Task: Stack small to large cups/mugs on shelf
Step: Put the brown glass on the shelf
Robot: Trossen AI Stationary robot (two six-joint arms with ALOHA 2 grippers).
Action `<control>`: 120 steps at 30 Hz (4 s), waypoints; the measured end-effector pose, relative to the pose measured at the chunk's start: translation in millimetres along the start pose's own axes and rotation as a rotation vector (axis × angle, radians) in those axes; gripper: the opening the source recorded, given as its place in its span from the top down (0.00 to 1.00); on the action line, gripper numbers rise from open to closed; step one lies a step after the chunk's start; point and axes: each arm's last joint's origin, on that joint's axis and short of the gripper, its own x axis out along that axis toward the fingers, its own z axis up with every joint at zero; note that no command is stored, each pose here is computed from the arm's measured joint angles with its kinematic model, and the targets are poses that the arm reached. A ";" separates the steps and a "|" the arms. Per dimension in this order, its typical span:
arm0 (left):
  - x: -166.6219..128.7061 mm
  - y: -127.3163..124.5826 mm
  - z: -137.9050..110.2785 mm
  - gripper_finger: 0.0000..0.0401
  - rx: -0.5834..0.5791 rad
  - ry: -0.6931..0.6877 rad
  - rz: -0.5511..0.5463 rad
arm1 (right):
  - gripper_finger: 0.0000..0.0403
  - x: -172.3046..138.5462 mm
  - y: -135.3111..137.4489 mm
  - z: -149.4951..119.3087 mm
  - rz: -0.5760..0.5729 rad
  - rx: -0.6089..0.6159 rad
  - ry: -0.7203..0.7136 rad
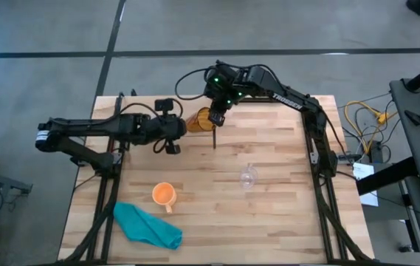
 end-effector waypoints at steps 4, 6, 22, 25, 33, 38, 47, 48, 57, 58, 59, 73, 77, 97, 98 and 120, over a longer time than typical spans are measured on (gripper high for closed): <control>3.1 6.1 2.0 0.81 -0.037 -0.028 0.004 | 0.98 -0.6 -4.1 3.7 -0.014 -0.018 -0.039; 5.8 9.8 0.5 0.81 -0.047 -0.017 0.012 | 0.98 -0.9 -4.8 3.8 -0.015 -0.021 -0.041; 26.2 30.2 -10.7 0.81 -0.132 -0.004 -0.041 | 0.98 -5.0 -12.4 6.3 -0.029 -0.041 -0.075; 26.9 30.7 -10.0 0.81 -0.136 -0.012 -0.042 | 0.98 -5.6 -14.9 7.4 -0.034 -0.042 -0.087; 48.1 27.4 -10.3 0.81 -0.135 0.026 -0.058 | 0.98 -5.4 -17.1 6.5 -0.039 -0.041 -0.080; 60.0 22.7 -10.1 0.81 -0.119 0.058 -0.071 | 0.98 -5.4 -16.9 6.4 -0.037 -0.041 -0.079; 59.0 25.3 -10.9 0.81 -0.124 0.053 -0.064 | 0.98 -5.7 -17.2 8.2 -0.037 -0.059 -0.097; 59.3 26.0 -11.0 0.81 -0.126 0.053 -0.062 | 0.98 -5.7 -17.3 8.3 -0.037 -0.058 -0.099; 62.0 28.1 -11.3 0.81 -0.137 0.047 -0.069 | 0.98 -6.5 -17.6 12.2 -0.033 -0.066 -0.139; 62.3 28.2 -11.3 0.81 -0.139 0.043 -0.077 | 0.98 -6.6 -17.6 12.8 -0.033 -0.067 -0.145; 62.7 28.2 -11.2 0.81 -0.141 0.040 -0.082 | 0.98 -6.7 -17.6 13.3 -0.033 -0.068 -0.151; 65.1 33.5 -12.2 0.81 -0.167 0.026 -0.086 | 0.98 -7.7 -17.4 17.9 -0.035 -0.068 -0.198; 66.9 32.4 -13.4 0.81 -0.168 0.024 -0.111 | 0.98 -4.3 -17.5 17.0 -0.019 -0.059 -0.185; 80.4 31.4 -22.1 0.81 -0.188 0.013 -0.163 | 0.98 12.1 -24.4 20.4 -0.013 -0.028 -0.193; 80.4 31.4 -22.2 0.81 -0.188 0.011 -0.168 | 0.98 12.1 -24.3 20.5 -0.012 -0.025 -0.194; 81.1 32.5 -23.4 0.81 -0.201 0.013 -0.174 | 0.97 12.1 -27.2 20.6 -0.012 -0.016 -0.197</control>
